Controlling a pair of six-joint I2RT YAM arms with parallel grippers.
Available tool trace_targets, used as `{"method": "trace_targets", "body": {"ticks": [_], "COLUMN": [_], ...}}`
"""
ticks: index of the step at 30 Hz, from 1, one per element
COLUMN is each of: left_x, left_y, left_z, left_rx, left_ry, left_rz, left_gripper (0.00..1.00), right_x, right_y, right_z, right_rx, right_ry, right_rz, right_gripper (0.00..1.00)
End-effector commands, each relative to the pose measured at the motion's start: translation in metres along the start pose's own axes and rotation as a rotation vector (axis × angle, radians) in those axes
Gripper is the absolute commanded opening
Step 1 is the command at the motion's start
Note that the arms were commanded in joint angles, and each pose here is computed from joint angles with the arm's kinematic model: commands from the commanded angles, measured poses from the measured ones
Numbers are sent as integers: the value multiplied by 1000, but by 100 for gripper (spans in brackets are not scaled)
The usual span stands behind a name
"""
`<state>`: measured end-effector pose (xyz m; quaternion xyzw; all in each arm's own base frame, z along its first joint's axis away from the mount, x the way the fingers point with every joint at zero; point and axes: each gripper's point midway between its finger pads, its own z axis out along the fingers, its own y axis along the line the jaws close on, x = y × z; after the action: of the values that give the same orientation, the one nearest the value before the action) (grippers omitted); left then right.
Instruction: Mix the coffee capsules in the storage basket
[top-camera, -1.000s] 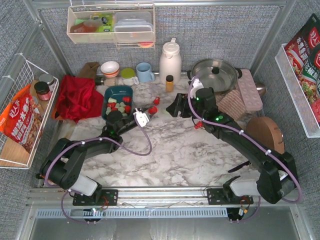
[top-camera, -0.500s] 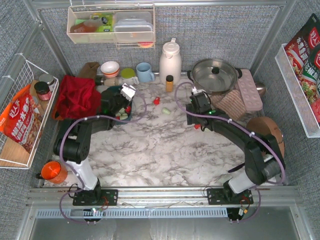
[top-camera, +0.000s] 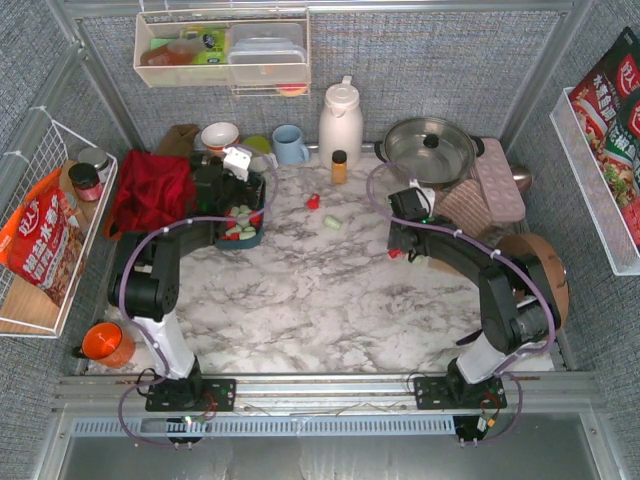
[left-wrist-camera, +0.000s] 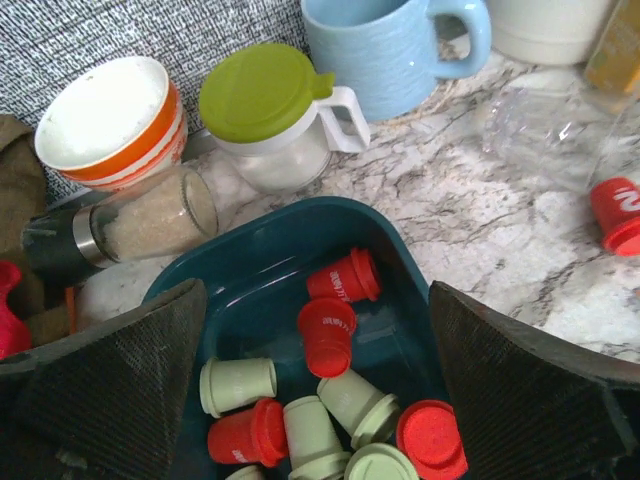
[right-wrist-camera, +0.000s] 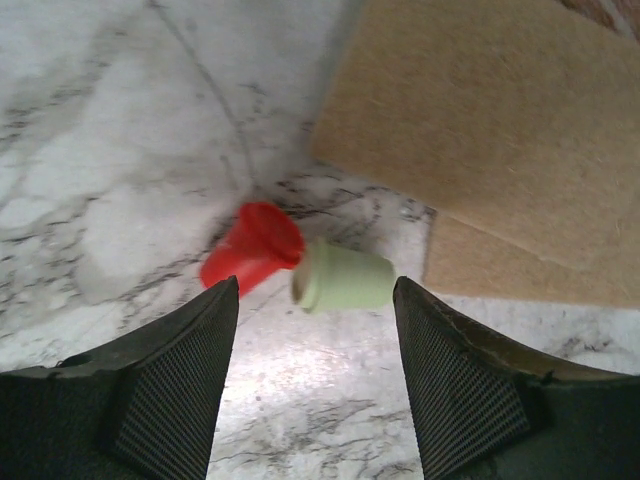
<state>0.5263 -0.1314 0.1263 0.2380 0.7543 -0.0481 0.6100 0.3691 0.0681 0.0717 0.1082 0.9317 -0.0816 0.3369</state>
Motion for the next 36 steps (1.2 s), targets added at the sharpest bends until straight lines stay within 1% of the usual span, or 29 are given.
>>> {"method": "trace_targets", "body": {"ticks": [1, 4, 7, 10, 13, 17, 22, 28, 33, 36], "left_x": [-26, -49, -63, -74, -86, -93, -97, -100, -104, -105], "left_y": [-4, -10, -18, -27, -39, -59, -72, -79, -86, -91], "left_z": [-15, -33, -51, -67, -78, -84, -85, -88, -90, -91], "left_rx": [10, 33, 48, 55, 61, 91, 136, 158, 185, 211], "left_ry": [-62, -133, -158, -184, -213, -223, -238, -250, -265, -282], "left_rz": [-71, -109, -120, -92, -33, 41, 22, 27, 32, 44], "left_gripper": [99, 99, 99, 99, 99, 99, 99, 99, 99, 99], "right_x": [18, 33, 40, 45, 47, 44, 39, 35, 33, 34], "right_y": [-12, -12, -9, -8, -7, -8, -11, -13, -15, -16], "right_z": [7, 15, 21, 26, 28, 27, 28, 34, 37, 37], "right_rx": [9, -31, -66, -84, -94, -99, -109, -106, -104, -110], "right_ry": [43, 74, 87, 96, 92, 83, 67, 72, 79, 86], "right_rz": [96, 150, 187, 210, 215, 194, 175, 144, 147, 140], "right_gripper": [68, 67, 66, 65, 64, 64, 66, 65, 64, 59]}}
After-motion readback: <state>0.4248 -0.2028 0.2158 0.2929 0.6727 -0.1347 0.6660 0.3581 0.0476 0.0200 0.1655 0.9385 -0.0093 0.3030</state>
